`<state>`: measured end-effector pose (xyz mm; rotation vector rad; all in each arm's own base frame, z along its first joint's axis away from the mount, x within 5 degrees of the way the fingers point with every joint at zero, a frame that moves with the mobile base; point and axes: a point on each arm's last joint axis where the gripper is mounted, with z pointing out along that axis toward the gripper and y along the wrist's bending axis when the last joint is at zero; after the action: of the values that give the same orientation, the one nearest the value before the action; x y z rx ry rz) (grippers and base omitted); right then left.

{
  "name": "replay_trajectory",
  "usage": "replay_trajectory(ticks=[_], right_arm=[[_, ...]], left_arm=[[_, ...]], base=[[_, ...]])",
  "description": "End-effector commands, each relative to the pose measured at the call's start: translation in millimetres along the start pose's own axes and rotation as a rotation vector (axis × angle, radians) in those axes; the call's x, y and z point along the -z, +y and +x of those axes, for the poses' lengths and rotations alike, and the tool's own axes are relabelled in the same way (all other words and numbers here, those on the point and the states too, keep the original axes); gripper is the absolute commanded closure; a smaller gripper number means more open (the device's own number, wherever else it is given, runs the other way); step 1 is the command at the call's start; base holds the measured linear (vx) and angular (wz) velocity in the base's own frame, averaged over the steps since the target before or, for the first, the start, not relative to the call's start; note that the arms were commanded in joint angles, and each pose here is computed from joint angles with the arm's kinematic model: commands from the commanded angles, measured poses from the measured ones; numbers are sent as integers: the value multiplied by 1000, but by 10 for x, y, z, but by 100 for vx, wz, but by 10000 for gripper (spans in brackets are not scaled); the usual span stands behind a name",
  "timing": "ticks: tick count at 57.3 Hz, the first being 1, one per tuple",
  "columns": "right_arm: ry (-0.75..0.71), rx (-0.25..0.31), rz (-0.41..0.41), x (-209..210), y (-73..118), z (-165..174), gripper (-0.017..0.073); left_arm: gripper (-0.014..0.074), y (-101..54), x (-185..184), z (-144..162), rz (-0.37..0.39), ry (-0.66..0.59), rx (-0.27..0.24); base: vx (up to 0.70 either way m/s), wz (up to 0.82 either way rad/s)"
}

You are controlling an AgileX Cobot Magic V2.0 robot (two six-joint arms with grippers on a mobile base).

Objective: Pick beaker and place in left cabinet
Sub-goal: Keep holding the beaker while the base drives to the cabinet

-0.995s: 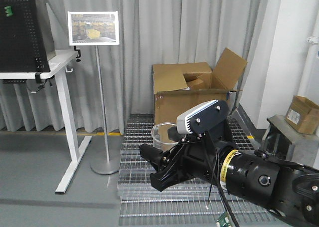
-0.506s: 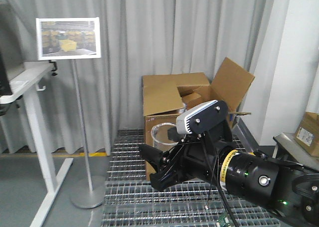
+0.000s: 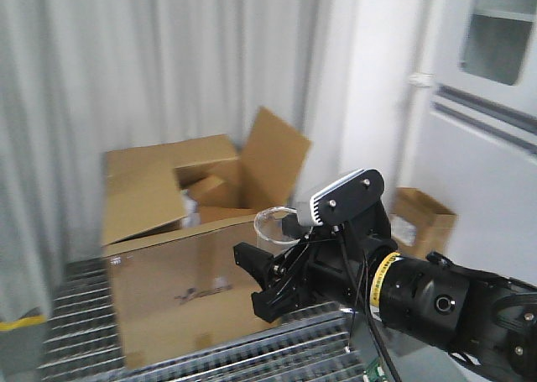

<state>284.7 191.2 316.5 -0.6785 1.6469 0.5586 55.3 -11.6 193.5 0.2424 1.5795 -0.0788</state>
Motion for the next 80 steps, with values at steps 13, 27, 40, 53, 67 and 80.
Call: replay_trajectory(ticks=[13,27,40,53,67,80], right_arm=[[-109,3,-32,98,41,-255,404],[-112,3,-35,98,44,-258,404],[-112,3,-35,98,44,-258,404],[-112,3,-34,98,43,-257,404],[-112,3,-34,98,43,-257,404],[-112,3,-34,98,43,-257,404]], left_arm=[[600,19,28,-175,-12,-126,7],[600,19,28,-175,-12,-126,7],[600,19,28,-175,-12,-126,7],[600,19,28,-175,-12,-126,7],[600,19,28,-175,-12,-126,7],[600,19,28,-175,-12,-126,7]], base=[[23,-79],[20,-77],[18,-71],[18,-63],[19,-56],[19,-53]])
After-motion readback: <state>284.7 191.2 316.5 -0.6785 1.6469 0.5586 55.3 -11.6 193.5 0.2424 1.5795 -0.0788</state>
